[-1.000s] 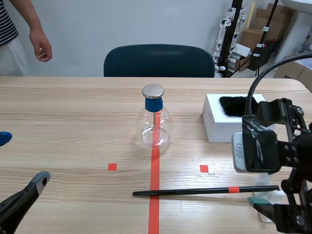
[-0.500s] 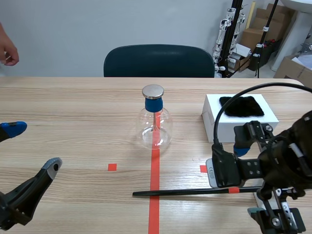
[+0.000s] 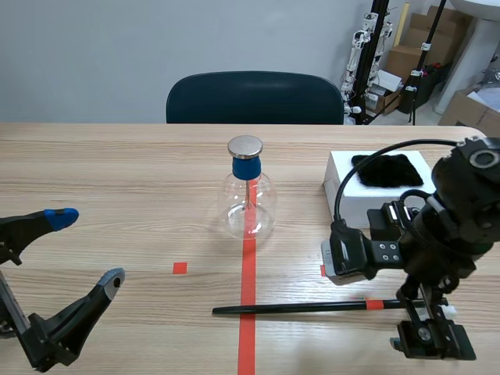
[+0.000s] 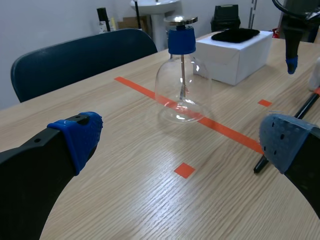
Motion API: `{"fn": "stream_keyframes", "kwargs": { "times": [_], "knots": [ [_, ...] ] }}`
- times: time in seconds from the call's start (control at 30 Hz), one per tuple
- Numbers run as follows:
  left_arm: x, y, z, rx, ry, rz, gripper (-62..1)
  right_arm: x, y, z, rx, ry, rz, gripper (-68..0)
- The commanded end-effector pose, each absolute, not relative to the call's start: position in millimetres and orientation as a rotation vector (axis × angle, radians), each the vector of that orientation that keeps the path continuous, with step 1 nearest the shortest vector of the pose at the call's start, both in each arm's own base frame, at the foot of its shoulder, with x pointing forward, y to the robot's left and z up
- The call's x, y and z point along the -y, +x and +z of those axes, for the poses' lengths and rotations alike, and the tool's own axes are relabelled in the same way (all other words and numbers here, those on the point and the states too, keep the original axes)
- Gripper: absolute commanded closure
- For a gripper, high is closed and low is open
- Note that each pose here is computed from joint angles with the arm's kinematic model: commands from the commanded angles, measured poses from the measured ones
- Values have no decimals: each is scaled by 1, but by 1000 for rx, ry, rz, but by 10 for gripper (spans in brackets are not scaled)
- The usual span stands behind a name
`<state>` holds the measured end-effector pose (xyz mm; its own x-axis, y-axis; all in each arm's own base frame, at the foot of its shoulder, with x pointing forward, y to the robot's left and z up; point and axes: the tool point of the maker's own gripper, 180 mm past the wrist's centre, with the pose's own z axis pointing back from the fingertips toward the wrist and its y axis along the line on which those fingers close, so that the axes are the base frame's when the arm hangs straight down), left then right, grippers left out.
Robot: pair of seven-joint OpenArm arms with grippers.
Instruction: Do the electroscope experiment. pick up the black charging rod
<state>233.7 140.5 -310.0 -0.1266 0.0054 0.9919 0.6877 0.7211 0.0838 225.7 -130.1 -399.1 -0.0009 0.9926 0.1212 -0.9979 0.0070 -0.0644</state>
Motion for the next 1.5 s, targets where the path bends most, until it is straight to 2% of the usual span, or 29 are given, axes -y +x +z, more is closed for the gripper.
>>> {"fn": "stream_keyframes", "kwargs": {
  "times": [0.0,0.33,1.03,1.47],
  "knots": [
    [-144,239,-301,1657,-574,-620,-623,130,240,-392,168,17,1560,-679],
    [-150,241,-306,1671,-586,-594,-623,122,249,-393,141,-18,1556,-679],
    [-156,222,-304,1754,-636,-544,-623,114,237,-398,152,61,1539,-679],
    [-158,221,-311,1725,-624,-542,-623,119,227,-406,124,39,1644,-679]
  ]
}}
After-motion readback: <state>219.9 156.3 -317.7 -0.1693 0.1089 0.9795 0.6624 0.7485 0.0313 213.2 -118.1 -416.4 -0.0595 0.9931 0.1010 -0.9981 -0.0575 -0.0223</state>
